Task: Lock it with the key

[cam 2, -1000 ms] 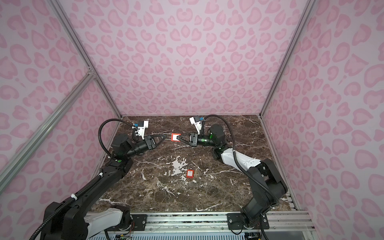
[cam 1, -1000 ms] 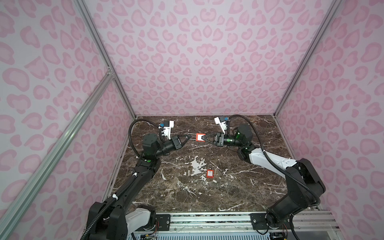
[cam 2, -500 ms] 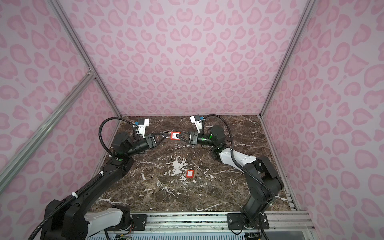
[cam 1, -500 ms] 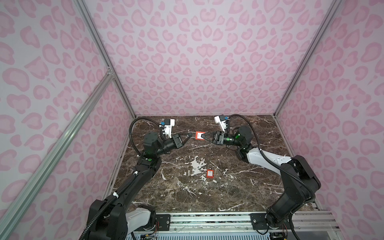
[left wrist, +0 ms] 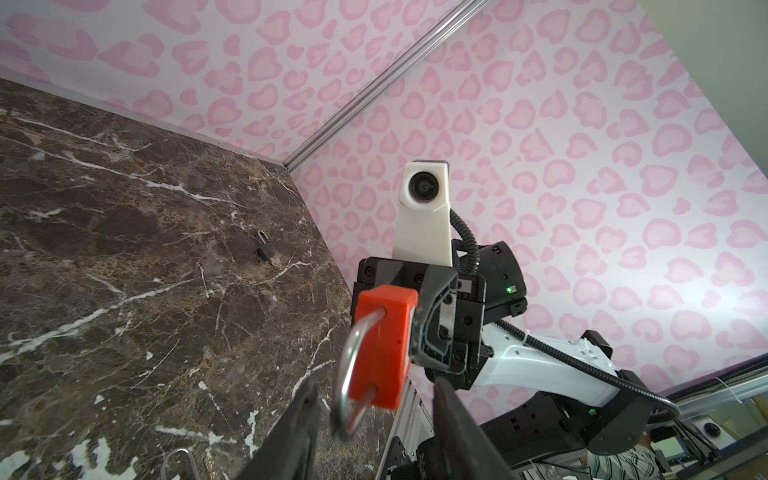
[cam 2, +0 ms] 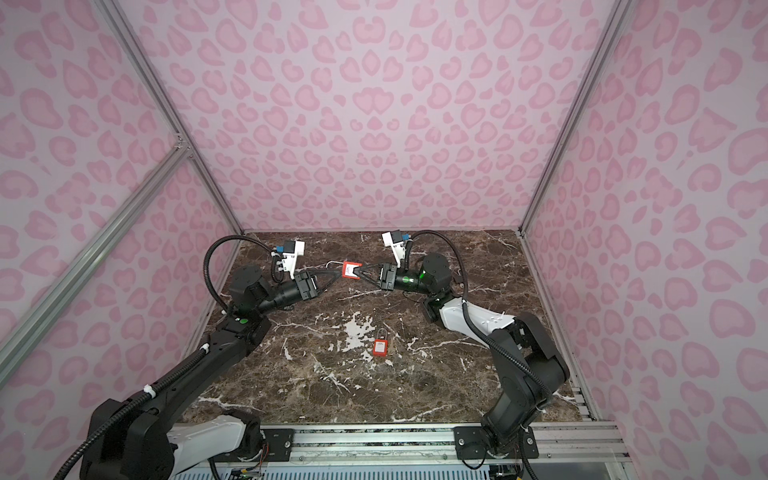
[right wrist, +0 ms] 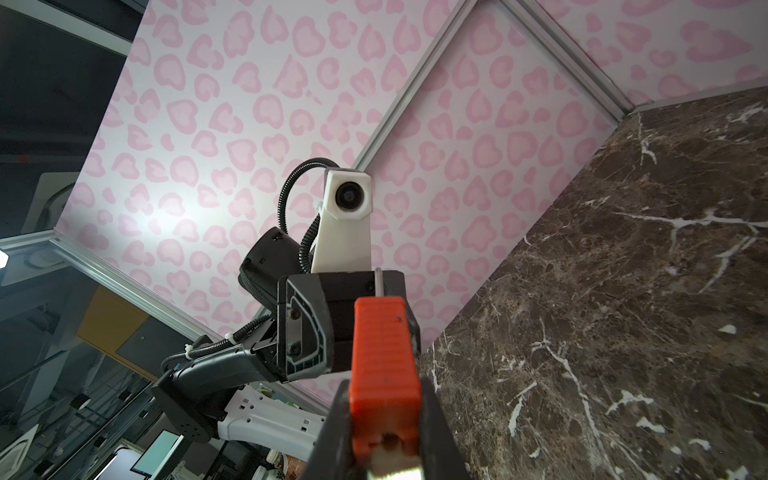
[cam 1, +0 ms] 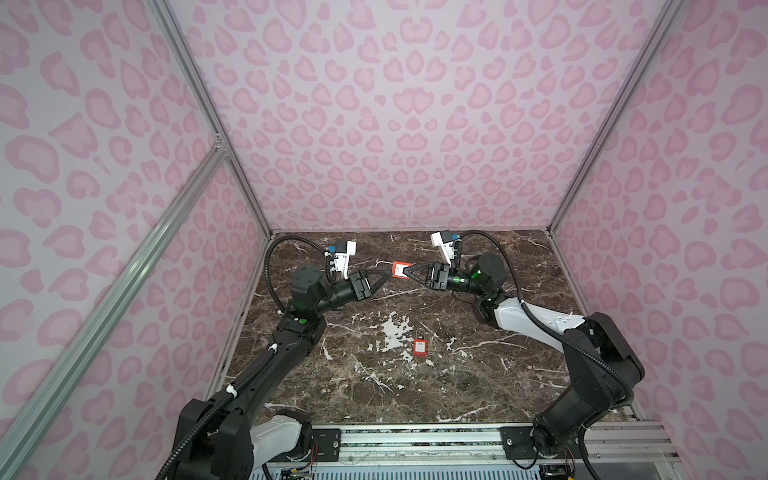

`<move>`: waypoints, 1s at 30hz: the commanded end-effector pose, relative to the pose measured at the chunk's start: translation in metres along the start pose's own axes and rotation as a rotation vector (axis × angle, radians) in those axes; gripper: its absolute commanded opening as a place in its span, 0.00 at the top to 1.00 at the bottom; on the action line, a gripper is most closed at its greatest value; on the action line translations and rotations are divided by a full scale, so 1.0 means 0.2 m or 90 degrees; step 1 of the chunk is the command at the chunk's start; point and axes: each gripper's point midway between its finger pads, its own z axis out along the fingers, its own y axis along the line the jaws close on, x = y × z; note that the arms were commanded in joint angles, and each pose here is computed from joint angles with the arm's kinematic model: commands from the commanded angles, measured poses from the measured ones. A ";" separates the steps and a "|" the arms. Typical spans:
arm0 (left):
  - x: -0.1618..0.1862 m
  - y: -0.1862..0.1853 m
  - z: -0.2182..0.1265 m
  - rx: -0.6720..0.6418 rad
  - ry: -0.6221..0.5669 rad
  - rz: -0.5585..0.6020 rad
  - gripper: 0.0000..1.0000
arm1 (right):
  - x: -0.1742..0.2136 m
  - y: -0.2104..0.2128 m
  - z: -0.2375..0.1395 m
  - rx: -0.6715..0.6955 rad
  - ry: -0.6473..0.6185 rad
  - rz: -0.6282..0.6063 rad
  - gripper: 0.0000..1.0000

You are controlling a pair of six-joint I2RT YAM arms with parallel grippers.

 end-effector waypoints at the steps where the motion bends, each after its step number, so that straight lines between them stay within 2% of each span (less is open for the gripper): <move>1: -0.01 -0.05 0.02 0.025 -0.002 0.019 0.54 | -0.01 0.04 0.02 -0.024 -0.010 -0.022 1.00; 11: -0.02 -0.05 0.04 0.031 0.004 0.019 0.70 | 0.02 0.05 0.06 -0.034 -0.008 -0.016 1.00; 15: -0.02 -0.05 0.04 0.028 0.004 0.017 0.80 | 0.03 0.04 0.07 -0.036 -0.006 -0.011 1.00; 19: -0.02 -0.04 0.03 0.025 0.002 0.018 0.91 | 0.01 0.03 0.06 -0.029 -0.009 -0.006 0.68; 21: -0.02 -0.04 0.03 0.024 0.000 0.019 0.93 | 0.00 0.02 0.06 -0.030 -0.015 -0.005 0.59; 24: -0.02 -0.04 0.03 0.023 0.001 0.016 0.94 | -0.02 0.02 0.03 -0.043 -0.035 0.004 0.54; 30: -0.02 -0.05 0.03 0.021 0.000 0.019 0.95 | -0.08 0.03 -0.03 -0.091 -0.083 0.043 0.53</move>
